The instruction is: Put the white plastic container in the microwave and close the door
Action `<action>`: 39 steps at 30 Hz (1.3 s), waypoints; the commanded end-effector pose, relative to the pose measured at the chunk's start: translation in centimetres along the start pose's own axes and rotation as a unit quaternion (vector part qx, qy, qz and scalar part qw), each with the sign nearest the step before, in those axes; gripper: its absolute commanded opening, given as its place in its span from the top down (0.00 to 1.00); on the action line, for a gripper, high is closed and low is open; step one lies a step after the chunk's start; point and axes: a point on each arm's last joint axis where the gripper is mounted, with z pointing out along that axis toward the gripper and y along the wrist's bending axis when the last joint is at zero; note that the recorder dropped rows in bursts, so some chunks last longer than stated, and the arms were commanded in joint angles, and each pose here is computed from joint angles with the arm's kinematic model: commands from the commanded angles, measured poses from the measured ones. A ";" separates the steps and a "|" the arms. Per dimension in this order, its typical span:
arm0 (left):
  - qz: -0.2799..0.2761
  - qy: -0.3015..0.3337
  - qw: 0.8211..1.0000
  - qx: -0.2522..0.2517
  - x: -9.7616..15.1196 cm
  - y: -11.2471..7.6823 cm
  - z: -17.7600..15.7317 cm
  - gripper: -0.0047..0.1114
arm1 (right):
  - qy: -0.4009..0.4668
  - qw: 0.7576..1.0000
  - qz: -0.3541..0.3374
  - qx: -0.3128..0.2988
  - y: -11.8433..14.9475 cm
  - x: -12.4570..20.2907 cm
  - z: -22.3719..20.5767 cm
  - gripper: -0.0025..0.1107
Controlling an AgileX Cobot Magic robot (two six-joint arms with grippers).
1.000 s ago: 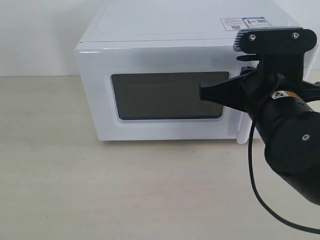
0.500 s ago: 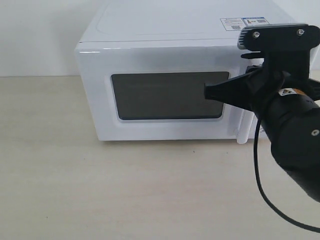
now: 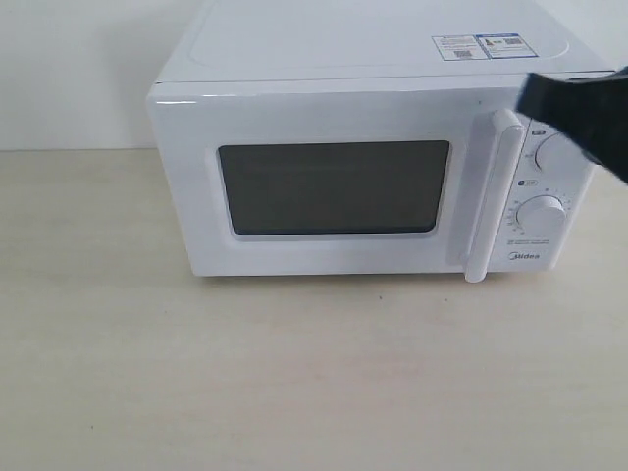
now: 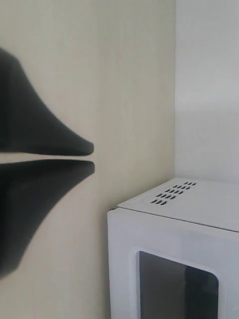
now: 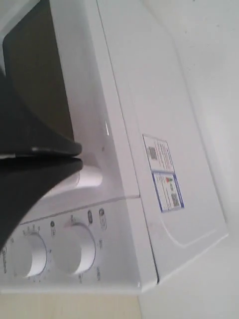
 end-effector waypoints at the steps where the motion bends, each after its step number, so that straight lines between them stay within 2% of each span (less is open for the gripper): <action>1: -0.003 0.000 1.000 -0.003 0.1 0.0 0.0 0.93 | -0.028 0.998 0.056 0.021 -3.9 -0.1 -2.6 0.98; 6: -0.003 0.000 1.000 -0.003 0.1 0.0 0.0 0.93 | -0.102 0.983 0.120 0.092 -8.4 1.4 -6.4 0.98; 12: -0.003 0.000 1.000 -0.003 0.1 0.0 0.0 0.93 | -0.169 0.969 0.134 0.117 -10.9 4.1 -9.6 0.98; 22: -0.003 0.000 1.000 -0.003 0.1 0.0 0.0 0.93 | -0.222 0.964 0.124 0.083 -11.9 6.9 -11.4 0.98; 31: -0.003 0.000 1.000 -0.003 0.1 0.0 0.0 0.93 | -0.210 0.970 0.098 0.074 -11.6 7.1 -11.2 0.98; 39: -0.003 0.000 1.000 -0.003 0.1 0.0 0.0 0.93 | -0.178 0.981 0.067 0.032 -10.7 7.5 -10.9 0.98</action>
